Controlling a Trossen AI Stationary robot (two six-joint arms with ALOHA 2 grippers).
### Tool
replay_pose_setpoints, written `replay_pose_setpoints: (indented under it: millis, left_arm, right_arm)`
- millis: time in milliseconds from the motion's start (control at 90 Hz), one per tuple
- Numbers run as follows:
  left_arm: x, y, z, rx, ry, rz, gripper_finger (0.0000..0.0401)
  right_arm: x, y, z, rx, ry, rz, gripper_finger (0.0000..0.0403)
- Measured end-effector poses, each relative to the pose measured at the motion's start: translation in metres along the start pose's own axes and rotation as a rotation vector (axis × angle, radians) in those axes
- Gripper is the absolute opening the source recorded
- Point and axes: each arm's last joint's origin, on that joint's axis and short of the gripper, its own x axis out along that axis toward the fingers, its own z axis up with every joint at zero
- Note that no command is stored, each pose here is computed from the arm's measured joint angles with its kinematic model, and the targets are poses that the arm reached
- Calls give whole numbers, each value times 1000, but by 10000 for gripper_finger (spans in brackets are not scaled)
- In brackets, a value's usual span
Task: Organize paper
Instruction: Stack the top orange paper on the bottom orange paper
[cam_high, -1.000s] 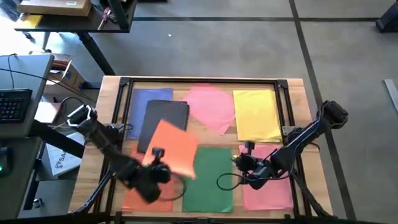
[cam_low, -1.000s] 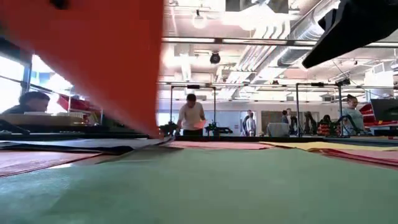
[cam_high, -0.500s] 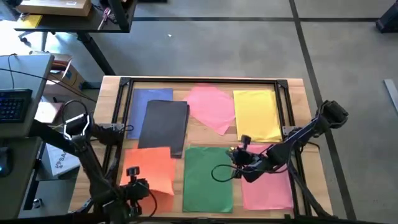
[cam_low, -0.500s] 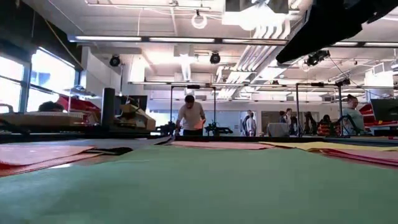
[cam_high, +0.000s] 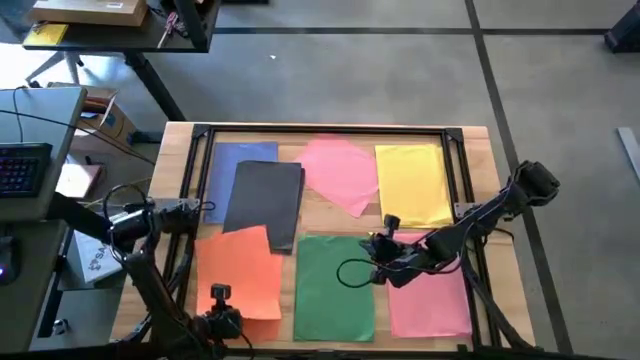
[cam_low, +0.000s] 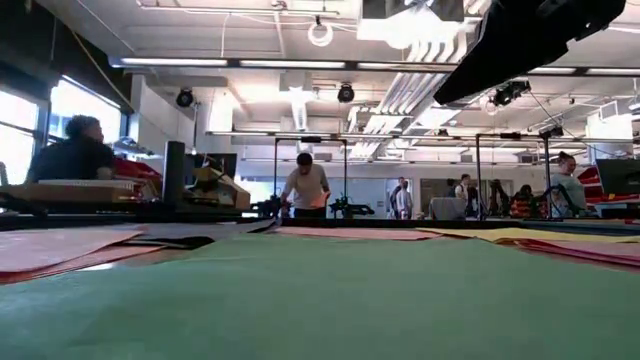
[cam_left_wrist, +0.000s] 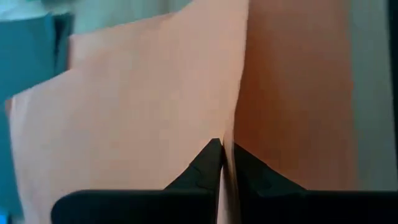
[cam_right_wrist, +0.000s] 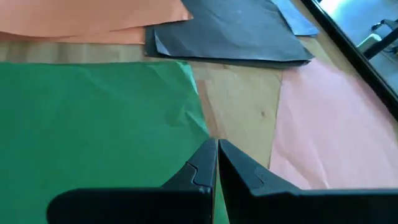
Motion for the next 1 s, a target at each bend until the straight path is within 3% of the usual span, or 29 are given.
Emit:
replay_pose_setpoints:
  millis: [311, 544, 800, 1000]
  left_arm:
    - [7, -12, -10, 108, 39, -21, 20]
    - [12, -14, -24, 31, 49, -28, 116]
    - [16, -23, -24, -81, 44, -139, 226]
    - [14, -26, -26, -18, 30, -157, 269]
  right_arm:
    - [2, 0, 5, 22, -22, 27, 0]
    - [7, -2, 4, -3, 27, 106, 16]
    - [22, -17, 5, -49, 92, 115, 84]
    - [35, -32, 7, -15, 133, 112, 122]
